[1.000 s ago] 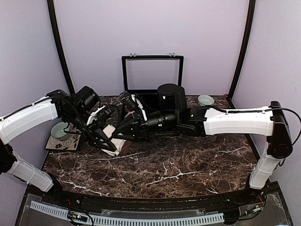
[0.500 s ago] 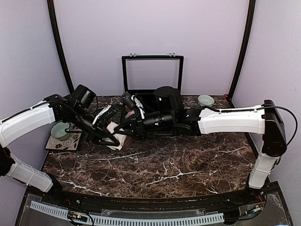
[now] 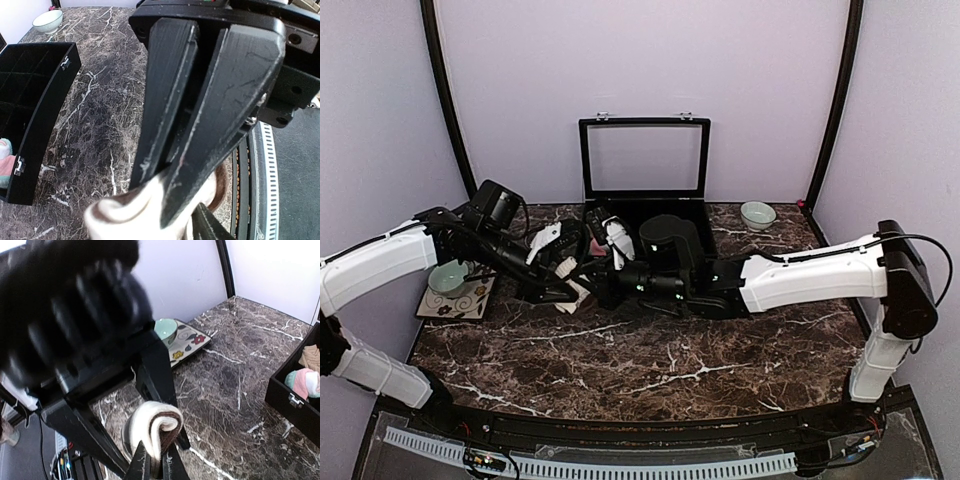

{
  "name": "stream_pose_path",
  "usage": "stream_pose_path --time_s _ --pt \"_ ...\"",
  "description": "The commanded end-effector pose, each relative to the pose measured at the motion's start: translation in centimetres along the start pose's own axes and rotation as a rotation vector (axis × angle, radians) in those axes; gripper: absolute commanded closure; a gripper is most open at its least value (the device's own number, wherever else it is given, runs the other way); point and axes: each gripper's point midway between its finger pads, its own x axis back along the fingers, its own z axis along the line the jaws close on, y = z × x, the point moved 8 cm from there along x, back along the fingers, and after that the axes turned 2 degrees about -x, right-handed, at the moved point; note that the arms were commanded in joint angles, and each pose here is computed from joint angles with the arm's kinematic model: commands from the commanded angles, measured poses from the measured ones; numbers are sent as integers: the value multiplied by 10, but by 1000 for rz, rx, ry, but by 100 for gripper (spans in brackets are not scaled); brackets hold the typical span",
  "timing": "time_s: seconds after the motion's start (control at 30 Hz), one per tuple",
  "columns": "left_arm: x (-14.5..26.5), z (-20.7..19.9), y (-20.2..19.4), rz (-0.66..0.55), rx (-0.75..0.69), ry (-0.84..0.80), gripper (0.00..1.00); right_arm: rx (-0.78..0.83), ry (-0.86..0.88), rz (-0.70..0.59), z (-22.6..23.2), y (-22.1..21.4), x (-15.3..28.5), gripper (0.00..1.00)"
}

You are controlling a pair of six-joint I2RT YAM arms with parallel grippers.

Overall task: Roll the socks
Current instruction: Roll the sock at the center of the board.

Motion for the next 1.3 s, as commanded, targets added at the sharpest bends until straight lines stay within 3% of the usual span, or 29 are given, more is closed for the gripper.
stream_pose_path --time_s 0.0,0.17,0.4,0.57,0.63,0.73,0.8,0.87,1.03,1.27 --pt "0 -6 -4 -3 -51 3 54 -66 4 -155 11 26 -7 100" --pt "-3 3 -11 55 -73 112 61 -99 42 -180 21 31 -13 100" --pt "-3 22 -8 142 -103 346 86 -145 -73 -157 21 27 -22 100" --pt "-1 25 -7 153 -104 380 100 -161 -131 -163 14 24 -19 100" --pt "-2 21 -6 140 -107 333 100 -144 -122 -145 15 22 -20 97" --pt "-4 3 -1 78 -99 154 100 -67 -68 -125 18 23 -17 75" --pt "-3 -12 4 15 -90 -6 100 -22 39 -110 19 23 -10 64" --pt "2 -30 13 -76 -75 -195 100 19 177 -85 21 23 1 60" --pt "19 -52 30 -211 -60 -449 100 61 511 -5 29 24 27 61" --pt "31 -68 35 -295 -54 -589 100 152 576 0 37 30 33 67"
